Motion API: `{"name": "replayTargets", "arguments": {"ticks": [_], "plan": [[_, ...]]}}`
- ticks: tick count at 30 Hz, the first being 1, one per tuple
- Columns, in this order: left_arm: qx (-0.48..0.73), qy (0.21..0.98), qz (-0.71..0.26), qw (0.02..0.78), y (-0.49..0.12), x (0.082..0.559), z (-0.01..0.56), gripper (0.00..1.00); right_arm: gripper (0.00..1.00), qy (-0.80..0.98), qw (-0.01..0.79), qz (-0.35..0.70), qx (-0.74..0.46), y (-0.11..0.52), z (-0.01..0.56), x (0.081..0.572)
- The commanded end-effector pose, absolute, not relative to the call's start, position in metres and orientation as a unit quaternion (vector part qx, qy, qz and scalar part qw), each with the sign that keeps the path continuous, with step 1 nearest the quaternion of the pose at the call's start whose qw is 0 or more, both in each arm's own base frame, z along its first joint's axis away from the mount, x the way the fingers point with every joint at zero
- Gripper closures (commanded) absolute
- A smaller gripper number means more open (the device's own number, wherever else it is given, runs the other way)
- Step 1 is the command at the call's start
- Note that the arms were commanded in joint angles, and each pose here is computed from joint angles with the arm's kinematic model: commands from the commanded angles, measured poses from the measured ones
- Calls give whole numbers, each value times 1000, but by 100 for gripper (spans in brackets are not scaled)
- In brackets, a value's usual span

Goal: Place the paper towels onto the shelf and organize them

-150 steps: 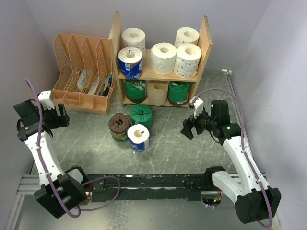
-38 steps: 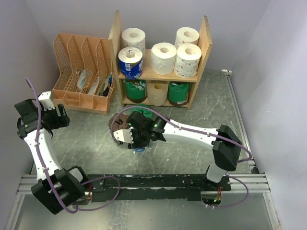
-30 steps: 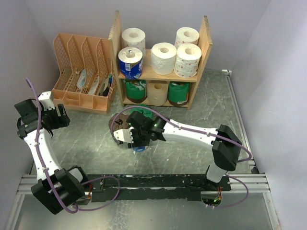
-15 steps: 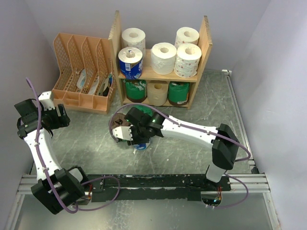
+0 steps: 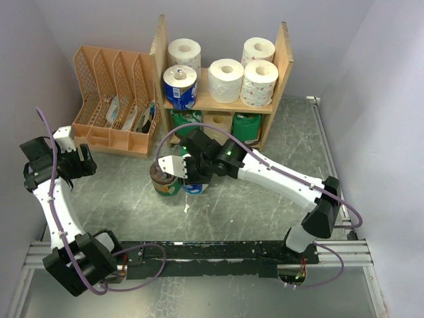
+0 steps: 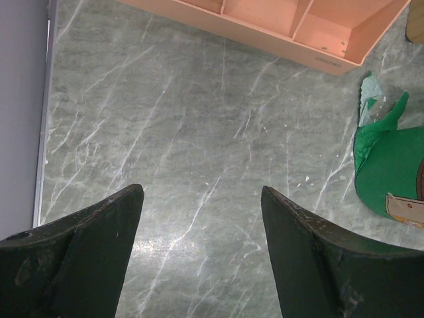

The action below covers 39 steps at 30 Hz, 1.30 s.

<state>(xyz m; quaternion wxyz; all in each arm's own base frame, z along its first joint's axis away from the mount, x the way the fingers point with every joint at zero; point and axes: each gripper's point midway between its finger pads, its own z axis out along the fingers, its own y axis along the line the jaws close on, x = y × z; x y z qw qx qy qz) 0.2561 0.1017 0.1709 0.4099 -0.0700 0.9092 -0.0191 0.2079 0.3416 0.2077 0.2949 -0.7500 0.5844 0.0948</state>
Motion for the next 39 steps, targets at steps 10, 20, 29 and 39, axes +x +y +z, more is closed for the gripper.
{"name": "replayTargets", "arguments": {"ticks": [10,20,29,39], "plan": [[-57,906,-29,417,97,257,173,17,100,668,330,35,-666,244,244,258],[-54,905,-32,421,95,257,175,17,100,713,325,-10,-621,186,227,294],[-50,904,-35,423,93,257,176,17,100,729,332,-34,-597,158,220,329],[-47,902,-35,428,92,257,179,16,100,740,334,-37,-582,149,213,357]]}}
